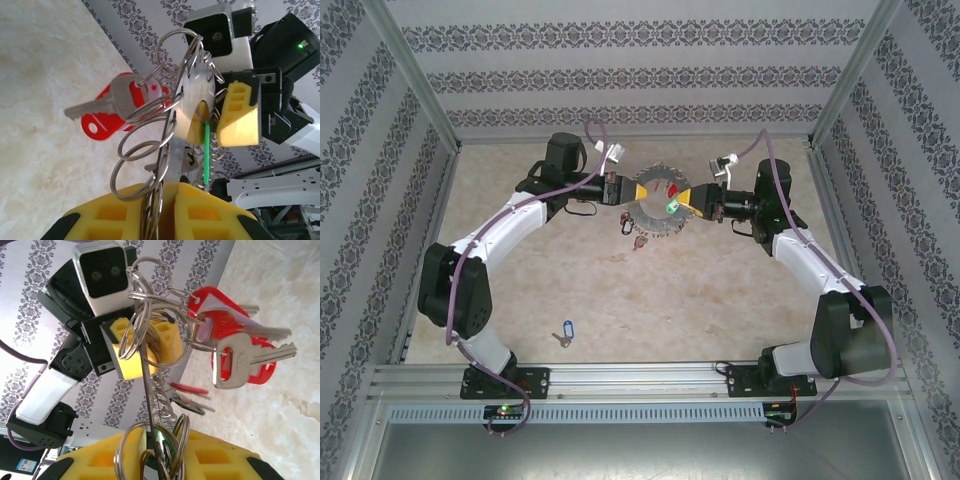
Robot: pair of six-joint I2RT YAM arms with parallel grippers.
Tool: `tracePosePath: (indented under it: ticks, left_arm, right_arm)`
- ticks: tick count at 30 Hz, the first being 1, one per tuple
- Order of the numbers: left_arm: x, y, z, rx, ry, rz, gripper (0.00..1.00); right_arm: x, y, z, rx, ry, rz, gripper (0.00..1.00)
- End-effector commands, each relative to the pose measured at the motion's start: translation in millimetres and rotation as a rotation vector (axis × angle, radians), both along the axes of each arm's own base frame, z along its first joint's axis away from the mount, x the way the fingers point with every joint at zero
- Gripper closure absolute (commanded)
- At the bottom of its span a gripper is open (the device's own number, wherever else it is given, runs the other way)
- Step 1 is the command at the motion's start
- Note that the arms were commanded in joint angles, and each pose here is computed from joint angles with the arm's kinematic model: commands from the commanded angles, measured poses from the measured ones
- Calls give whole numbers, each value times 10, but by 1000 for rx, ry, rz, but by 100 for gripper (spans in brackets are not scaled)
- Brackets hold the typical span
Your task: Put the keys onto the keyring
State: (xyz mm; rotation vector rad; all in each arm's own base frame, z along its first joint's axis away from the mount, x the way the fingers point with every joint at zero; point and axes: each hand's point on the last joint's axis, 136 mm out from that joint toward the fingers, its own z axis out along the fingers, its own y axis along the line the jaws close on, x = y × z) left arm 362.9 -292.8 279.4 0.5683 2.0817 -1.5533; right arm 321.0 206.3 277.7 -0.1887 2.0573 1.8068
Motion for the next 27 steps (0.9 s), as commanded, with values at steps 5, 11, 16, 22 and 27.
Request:
tracePosePath:
  ticks: [5, 11, 16, 22, 27]
  left_arm:
    - [-114, 8, 321, -53, -91, -15, 100]
    - [-84, 47, 361, -69, -78, 19, 100]
    - [-97, 104, 534, -105, -105, 76, 100]
    - [-191, 212, 763, -161, -151, 154, 100]
    - [-345, 312, 922, -205, -230, 194, 100]
  right_arm:
    - [107, 2, 26, -8, -24, -12, 75]
    - [183, -100, 39, -24, -23, -84, 61]
    - [278, -361, 80, -67, -50, -255, 50]
    - [145, -753, 239, -227, -249, -507, 47]
    - [-345, -652, 416, -339, -660, -466, 60]
